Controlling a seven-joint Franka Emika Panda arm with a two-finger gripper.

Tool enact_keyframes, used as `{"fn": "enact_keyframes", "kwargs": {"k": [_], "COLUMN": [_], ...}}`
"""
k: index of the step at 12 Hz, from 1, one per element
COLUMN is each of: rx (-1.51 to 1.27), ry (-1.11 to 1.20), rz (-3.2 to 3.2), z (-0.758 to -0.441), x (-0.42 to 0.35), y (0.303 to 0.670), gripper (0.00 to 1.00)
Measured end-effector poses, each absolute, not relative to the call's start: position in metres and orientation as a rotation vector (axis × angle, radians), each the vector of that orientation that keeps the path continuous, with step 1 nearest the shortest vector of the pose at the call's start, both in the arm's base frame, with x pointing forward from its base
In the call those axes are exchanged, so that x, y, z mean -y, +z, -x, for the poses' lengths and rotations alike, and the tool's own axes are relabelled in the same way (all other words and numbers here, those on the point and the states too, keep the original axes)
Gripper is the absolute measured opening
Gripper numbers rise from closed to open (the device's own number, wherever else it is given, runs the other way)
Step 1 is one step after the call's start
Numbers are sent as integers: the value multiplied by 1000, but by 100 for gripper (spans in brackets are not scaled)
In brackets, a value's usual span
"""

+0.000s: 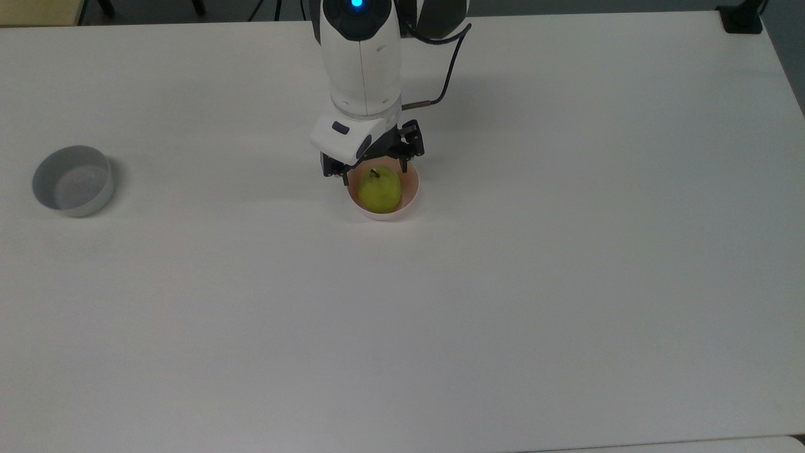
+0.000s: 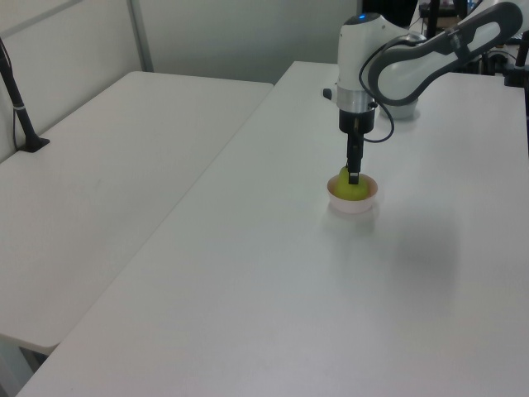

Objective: Pick up a pear from the bowl
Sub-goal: 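Lower the gripper over the pear and close it around the pear, then lift the pear up out of the pink bowl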

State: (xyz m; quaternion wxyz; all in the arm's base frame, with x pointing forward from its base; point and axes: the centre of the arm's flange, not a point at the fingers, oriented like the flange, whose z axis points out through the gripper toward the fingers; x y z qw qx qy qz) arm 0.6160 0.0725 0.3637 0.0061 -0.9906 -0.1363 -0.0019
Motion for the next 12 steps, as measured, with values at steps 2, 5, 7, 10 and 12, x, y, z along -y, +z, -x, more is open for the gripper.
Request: {"fn": "enact_keyframes", "kwargs": {"k": [2,5,7,10,12], "rx": [425,426,421,398,373], "ry": [-8,-3,-6,-40,-20], "rz": [3098,3098,3098,3099,3096], "z": [-618,-617,-618,-615,-607], "x": [-80,-81,-80,-76,-65], "y": [354,351,352,379,422], "gripper": [94,59,59,59,59]}}
